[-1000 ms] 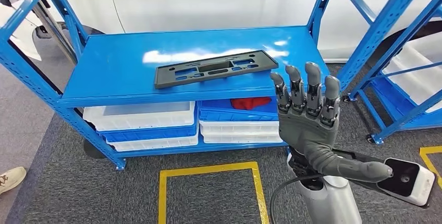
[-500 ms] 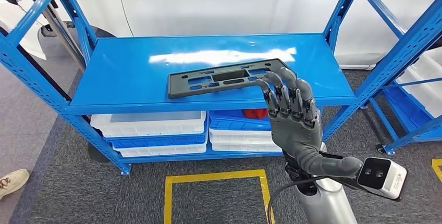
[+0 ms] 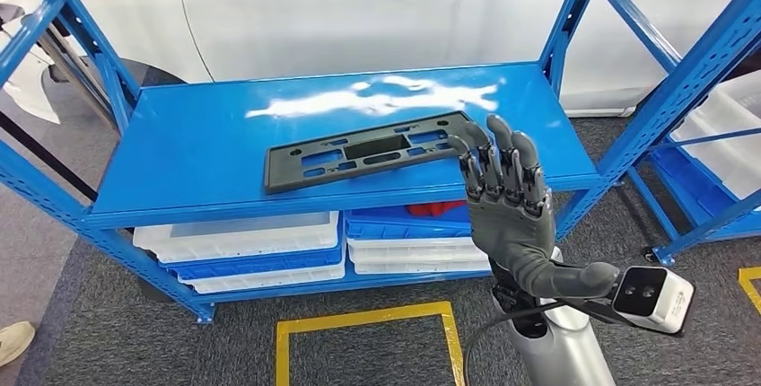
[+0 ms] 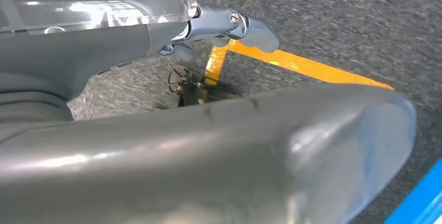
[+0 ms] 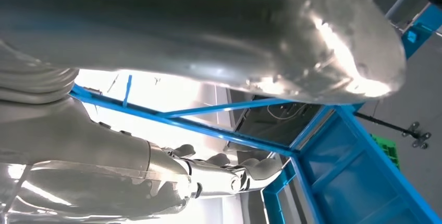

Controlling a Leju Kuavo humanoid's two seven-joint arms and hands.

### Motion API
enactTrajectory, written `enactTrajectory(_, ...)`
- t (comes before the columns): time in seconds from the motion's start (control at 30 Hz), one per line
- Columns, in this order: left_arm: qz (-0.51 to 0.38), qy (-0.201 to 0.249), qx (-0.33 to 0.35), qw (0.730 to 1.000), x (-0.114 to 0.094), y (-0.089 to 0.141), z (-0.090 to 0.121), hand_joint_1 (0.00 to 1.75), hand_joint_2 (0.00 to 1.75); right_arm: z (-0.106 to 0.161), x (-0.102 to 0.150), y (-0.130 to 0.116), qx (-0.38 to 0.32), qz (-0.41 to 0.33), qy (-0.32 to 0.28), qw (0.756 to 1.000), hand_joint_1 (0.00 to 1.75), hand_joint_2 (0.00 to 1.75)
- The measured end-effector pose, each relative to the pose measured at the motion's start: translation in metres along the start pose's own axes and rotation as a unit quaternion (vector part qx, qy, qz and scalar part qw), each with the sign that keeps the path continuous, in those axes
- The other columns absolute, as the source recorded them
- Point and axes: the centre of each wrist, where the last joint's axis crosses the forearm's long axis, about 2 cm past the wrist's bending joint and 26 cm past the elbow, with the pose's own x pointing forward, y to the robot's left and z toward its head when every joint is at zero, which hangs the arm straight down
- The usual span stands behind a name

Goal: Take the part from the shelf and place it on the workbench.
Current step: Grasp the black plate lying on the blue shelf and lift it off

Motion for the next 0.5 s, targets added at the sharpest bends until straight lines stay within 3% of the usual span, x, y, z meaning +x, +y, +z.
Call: enactTrajectory(0.5, 0.002, -0.001, 0.001, 1.0, -0.0004, 0.0001, 0.0002, 0.0, 0.0, 0.0076, -0.0024, -0.0033, -0.018, 0.013, 0.015, 1.0, 0.0, 0.0)
